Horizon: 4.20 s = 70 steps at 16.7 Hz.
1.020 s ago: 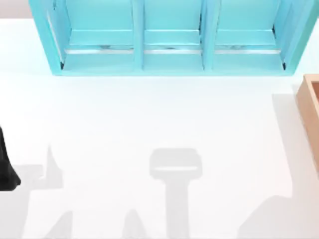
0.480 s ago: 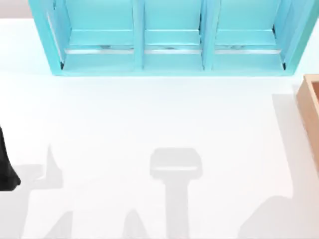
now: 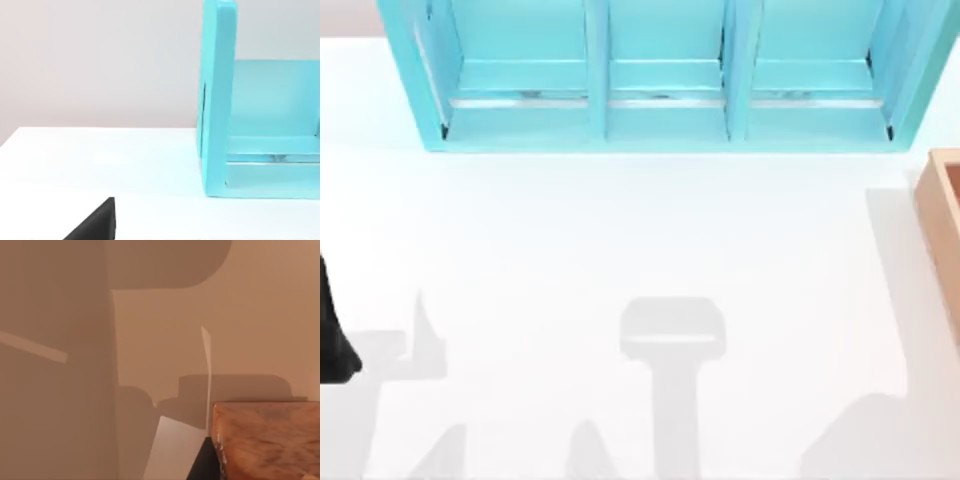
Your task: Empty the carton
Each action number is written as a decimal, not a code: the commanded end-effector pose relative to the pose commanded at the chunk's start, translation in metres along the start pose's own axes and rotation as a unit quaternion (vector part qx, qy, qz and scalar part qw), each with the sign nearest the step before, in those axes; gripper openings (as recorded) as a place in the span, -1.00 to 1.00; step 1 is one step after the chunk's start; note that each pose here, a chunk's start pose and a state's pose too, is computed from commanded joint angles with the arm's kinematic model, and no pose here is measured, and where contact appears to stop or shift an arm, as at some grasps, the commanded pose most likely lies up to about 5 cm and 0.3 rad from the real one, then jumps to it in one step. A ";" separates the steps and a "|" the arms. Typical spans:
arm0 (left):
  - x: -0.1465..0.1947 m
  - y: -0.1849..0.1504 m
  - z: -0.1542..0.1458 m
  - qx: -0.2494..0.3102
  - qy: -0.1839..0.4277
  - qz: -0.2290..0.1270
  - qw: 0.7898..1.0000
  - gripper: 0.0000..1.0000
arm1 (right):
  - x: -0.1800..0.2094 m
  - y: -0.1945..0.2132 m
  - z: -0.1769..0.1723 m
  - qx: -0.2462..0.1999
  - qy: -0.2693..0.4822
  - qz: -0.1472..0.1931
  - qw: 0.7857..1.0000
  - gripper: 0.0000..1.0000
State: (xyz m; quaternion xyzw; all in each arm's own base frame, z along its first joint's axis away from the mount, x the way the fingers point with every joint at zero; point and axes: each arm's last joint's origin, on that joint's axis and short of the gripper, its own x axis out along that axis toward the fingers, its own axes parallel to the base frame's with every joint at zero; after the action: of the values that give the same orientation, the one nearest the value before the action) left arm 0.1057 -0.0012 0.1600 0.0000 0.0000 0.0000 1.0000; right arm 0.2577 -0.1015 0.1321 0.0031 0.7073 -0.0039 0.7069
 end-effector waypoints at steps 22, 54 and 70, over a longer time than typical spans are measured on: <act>0.000 0.000 0.000 0.000 0.000 0.000 1.000 1.00 | -0.131 0.000 0.000 0.001 -0.001 -0.001 1.000 -1.00; 0.000 0.000 0.000 0.000 0.000 0.000 1.000 1.00 | -0.028 0.268 -0.054 0.002 -0.001 0.002 1.000 -1.00; 0.000 0.000 0.000 0.000 0.000 0.000 1.000 1.00 | 0.004 0.269 -0.056 0.001 -0.001 0.001 1.000 -0.10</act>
State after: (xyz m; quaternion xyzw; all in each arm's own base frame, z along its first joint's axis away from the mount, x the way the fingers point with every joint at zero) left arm 0.1057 -0.0012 0.1600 0.0000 0.0000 0.0000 1.0000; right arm 0.2048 0.1676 0.1276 0.0041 0.7064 -0.0039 0.7078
